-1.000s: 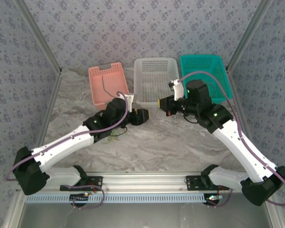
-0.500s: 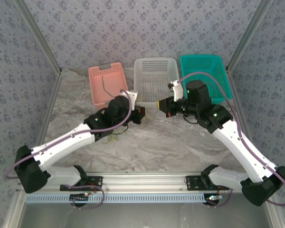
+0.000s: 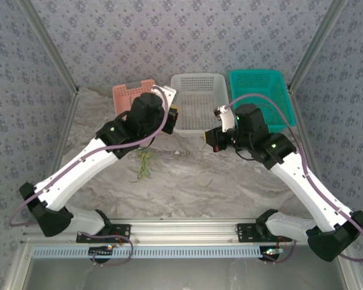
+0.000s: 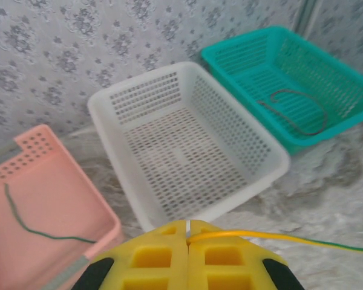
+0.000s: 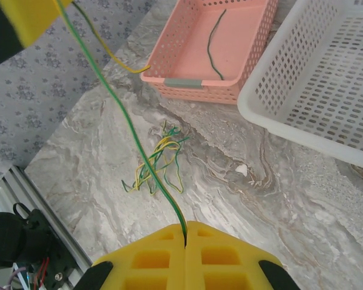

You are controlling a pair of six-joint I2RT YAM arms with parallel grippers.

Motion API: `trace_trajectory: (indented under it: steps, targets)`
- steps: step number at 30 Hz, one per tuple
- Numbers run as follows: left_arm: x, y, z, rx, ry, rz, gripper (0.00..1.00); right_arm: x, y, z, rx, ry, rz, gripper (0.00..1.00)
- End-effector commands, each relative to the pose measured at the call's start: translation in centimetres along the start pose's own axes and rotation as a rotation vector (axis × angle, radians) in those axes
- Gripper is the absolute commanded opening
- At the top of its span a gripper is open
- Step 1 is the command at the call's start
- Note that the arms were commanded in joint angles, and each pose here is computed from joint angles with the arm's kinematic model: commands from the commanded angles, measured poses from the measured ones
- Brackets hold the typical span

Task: Untangle the cables
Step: Straighten the cable, then place the cable in the container.

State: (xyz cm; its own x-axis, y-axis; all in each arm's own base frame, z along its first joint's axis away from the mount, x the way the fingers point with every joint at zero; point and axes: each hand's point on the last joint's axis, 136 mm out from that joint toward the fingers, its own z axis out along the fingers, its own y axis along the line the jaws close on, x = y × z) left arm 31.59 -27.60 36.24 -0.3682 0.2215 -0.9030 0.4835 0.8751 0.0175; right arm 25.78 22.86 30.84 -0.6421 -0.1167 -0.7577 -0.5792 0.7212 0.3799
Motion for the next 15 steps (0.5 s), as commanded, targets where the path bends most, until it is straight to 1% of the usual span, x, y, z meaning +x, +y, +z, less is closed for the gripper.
trace_trajectory:
  steps: [1, 2, 3, 5, 7, 8, 9, 11, 15]
  targets:
    - [-0.3, 1.6, 1.3, -0.106, 0.055, 0.128, 0.09, -2.0, -0.1, -0.6, 0.030, -0.022, -0.020, 0.00]
    - [-0.5, 1.5, 1.7, -0.103, 0.065, 0.118, 0.25, -2.7, 0.0, -0.7, 0.029, -0.033, -0.016, 0.00]
    - [-0.9, 1.4, 2.1, -0.108, 0.071, 0.101, 0.44, -4.0, 0.1, -1.0, 0.029, -0.061, -0.008, 0.00]
    - [-1.9, 1.6, 2.4, -0.130, 0.056, 0.057, 0.61, -6.0, 0.1, -1.3, 0.018, -0.088, 0.010, 0.00]
    - [-2.1, 2.5, 1.8, -0.178, 0.056, 0.024, 0.73, -8.0, -0.3, -1.6, 0.031, -0.105, 0.034, 0.00]
    - [-2.3, 3.0, 1.4, -0.202, 0.047, 0.005, 0.82, -8.7, -0.5, -1.5, 0.035, -0.107, 0.044, 0.00]
    - [-2.5, 3.6, 0.8, -0.216, 0.038, -0.015, 0.84, -9.8, -0.7, -1.4, 0.035, -0.117, 0.057, 0.00]
    - [-2.1, 4.8, -0.2, -0.253, 0.036, -0.040, 0.85, -11.4, -1.5, -1.1, 0.046, -0.130, 0.093, 0.00]
    - [1.1, 7.7, -1.5, -0.307, 0.104, -0.131, 0.86, -15.3, -3.3, -0.5, 0.058, -0.185, 0.151, 0.00]
